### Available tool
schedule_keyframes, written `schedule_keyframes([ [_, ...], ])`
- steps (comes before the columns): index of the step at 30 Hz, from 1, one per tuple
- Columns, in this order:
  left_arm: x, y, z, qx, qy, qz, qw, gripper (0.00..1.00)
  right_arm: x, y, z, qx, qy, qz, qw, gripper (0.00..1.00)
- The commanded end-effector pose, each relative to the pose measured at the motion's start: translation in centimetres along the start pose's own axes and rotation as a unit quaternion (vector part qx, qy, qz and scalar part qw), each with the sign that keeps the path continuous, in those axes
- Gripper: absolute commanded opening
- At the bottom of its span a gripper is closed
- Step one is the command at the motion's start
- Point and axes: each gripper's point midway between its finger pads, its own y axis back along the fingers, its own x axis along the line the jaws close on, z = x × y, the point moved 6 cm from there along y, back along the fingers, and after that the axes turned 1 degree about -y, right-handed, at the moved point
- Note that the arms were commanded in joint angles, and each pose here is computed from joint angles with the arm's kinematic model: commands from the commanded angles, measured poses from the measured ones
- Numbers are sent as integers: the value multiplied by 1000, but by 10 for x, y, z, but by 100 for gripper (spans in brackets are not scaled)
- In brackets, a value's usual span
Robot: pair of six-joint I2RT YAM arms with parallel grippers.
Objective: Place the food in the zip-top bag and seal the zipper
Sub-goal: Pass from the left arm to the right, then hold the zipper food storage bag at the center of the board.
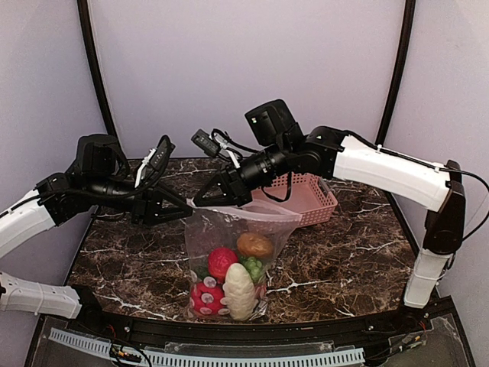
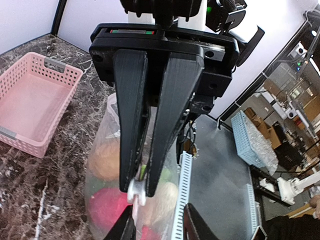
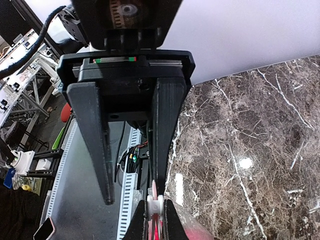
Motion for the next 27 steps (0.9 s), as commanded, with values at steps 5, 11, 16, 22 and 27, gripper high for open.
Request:
schedule_keyframes([
  [5,2,0,5,-11,-8,11,1000,4,4,15,13,-33,15,-13,999,0],
  [11,6,2,4,-18,-10,34,999,1,4,19,9,-32,12,-17,999,0],
  [16,8,6,5,-29,-14,57,998,1,2,21,1,-26,5,-24,999,0],
  [22,11,8,6,-33,-12,76,997,1,1,25,-6,-21,-1,-35,999,0],
  [27,13,9,6,-34,-10,88,996,1,1,28,-10,-20,-3,-42,999,0],
])
